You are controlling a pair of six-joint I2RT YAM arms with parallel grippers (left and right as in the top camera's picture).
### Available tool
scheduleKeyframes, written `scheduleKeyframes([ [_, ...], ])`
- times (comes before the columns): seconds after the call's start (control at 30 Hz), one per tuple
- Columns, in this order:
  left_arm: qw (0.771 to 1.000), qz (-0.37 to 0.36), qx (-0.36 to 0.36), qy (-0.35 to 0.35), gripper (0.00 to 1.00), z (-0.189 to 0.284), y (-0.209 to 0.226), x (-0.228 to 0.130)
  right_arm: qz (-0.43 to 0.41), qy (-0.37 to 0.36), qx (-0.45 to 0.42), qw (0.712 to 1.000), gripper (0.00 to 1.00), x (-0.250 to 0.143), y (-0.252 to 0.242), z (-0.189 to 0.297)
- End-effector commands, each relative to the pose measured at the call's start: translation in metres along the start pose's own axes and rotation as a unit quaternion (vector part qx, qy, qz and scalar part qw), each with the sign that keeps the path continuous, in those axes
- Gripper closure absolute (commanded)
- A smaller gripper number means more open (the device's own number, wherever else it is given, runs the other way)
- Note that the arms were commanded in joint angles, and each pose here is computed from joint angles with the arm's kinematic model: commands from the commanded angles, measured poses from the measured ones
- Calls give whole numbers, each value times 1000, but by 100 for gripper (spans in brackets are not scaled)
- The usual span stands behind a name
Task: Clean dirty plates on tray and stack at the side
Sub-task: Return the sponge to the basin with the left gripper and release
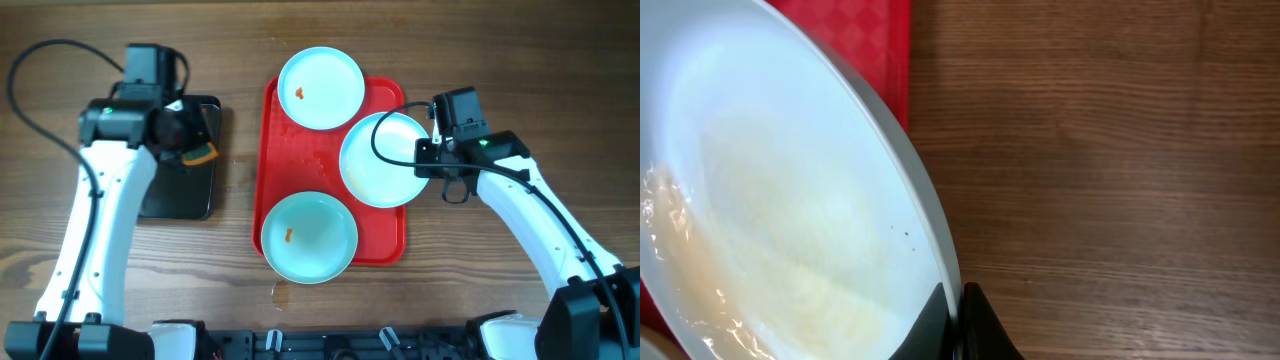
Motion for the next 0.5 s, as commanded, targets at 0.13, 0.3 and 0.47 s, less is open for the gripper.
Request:
scheduleKeyframes([
  [0.13,998,51,36,32,96,-35,65,0,11,-23,-34,999,96,13,1,15],
  [0.3,995,82,41,30,96,-57,86,-3,12,-20,-34,999,96,12,2,15],
  [0.47,996,86,30,20,96,-78,90,-9,12,-14,-36,999,96,9,1,15],
])
Point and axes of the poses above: each gripper's point midway between its finger pads, its own z axis back along the fingers, its own y axis along the line the jaws close on, x = y × z, the point moved 3 cm from there along z, back along the fingers, and after that the axes turned 14 degrees about z, right-handed, at the moved point
